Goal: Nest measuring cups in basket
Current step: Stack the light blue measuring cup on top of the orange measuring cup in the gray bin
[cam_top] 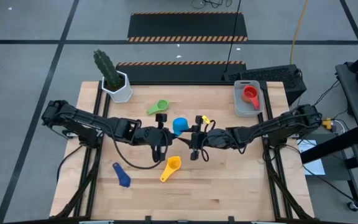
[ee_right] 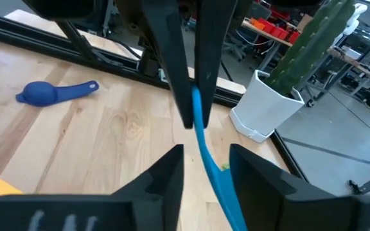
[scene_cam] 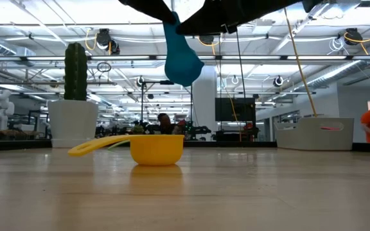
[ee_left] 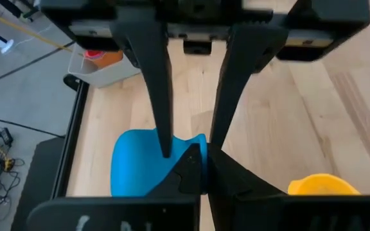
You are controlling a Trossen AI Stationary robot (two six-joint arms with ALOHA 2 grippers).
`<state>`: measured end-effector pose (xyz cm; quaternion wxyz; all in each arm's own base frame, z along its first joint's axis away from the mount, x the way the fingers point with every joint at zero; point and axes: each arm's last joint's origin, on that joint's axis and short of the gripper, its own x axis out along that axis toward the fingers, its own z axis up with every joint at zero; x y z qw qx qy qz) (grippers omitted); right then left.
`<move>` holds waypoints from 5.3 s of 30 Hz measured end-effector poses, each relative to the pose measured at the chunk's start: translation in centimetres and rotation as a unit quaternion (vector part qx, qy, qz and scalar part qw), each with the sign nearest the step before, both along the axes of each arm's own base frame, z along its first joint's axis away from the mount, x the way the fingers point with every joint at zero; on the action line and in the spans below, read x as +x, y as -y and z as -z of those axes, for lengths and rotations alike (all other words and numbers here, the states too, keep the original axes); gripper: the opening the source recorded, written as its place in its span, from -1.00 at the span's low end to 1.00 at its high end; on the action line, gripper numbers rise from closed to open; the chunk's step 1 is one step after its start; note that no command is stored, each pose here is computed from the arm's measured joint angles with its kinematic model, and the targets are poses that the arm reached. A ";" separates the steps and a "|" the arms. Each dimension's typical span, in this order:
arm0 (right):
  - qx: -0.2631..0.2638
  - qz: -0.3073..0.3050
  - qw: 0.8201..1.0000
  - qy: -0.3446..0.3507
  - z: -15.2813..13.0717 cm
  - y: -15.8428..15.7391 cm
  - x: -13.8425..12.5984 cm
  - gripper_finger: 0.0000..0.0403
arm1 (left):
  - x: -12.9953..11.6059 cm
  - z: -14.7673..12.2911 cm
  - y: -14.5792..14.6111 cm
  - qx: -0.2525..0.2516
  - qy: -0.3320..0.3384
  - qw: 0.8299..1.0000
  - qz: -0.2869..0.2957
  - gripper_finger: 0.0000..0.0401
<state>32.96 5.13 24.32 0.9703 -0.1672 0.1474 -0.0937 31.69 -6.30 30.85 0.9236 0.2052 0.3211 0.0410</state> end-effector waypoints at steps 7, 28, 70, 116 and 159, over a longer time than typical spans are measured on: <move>0.001 0.005 1.000 -0.006 0.1 0.3 0.0 -0.80 | 0.2 -0.3 0.1 0.000 0.017 1.000 0.012 -0.91; -0.022 0.068 0.997 -0.023 -2.2 1.0 -2.4 -1.00 | -1.5 -1.0 2.3 0.066 0.039 0.995 -0.062 -0.08; 0.117 -0.132 0.945 0.276 -6.0 1.1 -6.4 -1.00 | -0.1 4.3 -1.8 -0.107 0.260 0.958 0.060 -0.07; 0.112 -0.136 0.969 0.170 -5.5 1.1 -7.9 -0.51 | -2.6 2.4 -4.7 -0.170 0.211 0.956 0.116 -0.95; -0.620 -0.149 0.757 0.140 -3.1 -12.2 0.0 0.01 | -5.9 5.0 2.0 -0.535 -0.044 0.799 0.270 -0.94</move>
